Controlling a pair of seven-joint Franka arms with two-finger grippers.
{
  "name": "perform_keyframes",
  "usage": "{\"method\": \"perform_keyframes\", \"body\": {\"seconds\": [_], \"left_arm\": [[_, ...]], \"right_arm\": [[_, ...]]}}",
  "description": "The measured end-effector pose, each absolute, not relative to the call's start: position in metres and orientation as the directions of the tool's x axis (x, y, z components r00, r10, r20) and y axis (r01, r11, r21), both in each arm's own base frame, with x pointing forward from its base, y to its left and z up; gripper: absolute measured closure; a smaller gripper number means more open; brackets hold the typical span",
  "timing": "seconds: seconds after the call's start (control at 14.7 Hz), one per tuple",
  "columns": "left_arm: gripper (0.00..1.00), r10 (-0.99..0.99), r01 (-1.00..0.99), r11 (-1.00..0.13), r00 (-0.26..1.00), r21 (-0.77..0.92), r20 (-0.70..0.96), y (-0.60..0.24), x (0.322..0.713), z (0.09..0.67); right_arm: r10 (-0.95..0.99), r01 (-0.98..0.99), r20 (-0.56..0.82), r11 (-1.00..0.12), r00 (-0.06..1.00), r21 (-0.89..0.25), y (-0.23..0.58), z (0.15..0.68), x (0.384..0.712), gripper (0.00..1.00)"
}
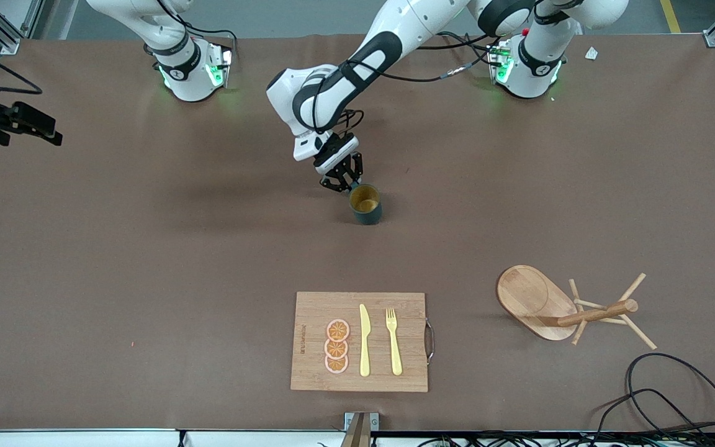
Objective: Pass cup and hang on rack
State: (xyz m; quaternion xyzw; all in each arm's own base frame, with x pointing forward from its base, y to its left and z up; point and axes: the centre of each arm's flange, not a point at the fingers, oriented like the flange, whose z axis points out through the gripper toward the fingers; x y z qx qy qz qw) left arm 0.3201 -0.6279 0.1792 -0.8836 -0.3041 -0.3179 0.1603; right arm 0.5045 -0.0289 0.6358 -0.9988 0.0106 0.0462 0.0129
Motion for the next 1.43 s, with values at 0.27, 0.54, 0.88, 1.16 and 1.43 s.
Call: {"method": "perform_keyframes", "body": {"seconds": [0.27,0.54,0.88,1.16,1.43], "left_arm": [[0.79,0.498,0.665,-0.745,0.6,-0.045,0.626,-0.625,0.35,0.238],[0.79,0.61,0.709,-0.705,0.606,0.001,0.51,-0.606,0.389,0.339],[0.79,0.716,0.749,-0.662,0.618,0.034,0.326,-0.529,0.46,0.463],[0.79,0.78,0.786,-0.618,0.606,0.033,0.156,-0.46,0.514,0.503],[0.79,0.826,0.827,-0.561,0.563,0.05,-0.045,-0.38,0.573,0.521]], "right_arm": [[-0.02,-0.022,-0.083,-0.999,0.996,-0.026,-0.029,0.642,0.497,0.0],[-0.018,-0.021,-0.095,-0.999,0.995,-0.026,-0.028,0.644,0.495,0.0],[-0.016,-0.017,-0.062,-1.0,0.998,-0.024,-0.026,0.661,0.497,0.0],[-0.011,-0.013,-0.06,-1.0,0.998,-0.023,-0.025,0.661,0.5,0.0],[-0.008,-0.009,-0.053,-1.0,0.999,-0.023,-0.024,0.664,0.501,0.0]]}}
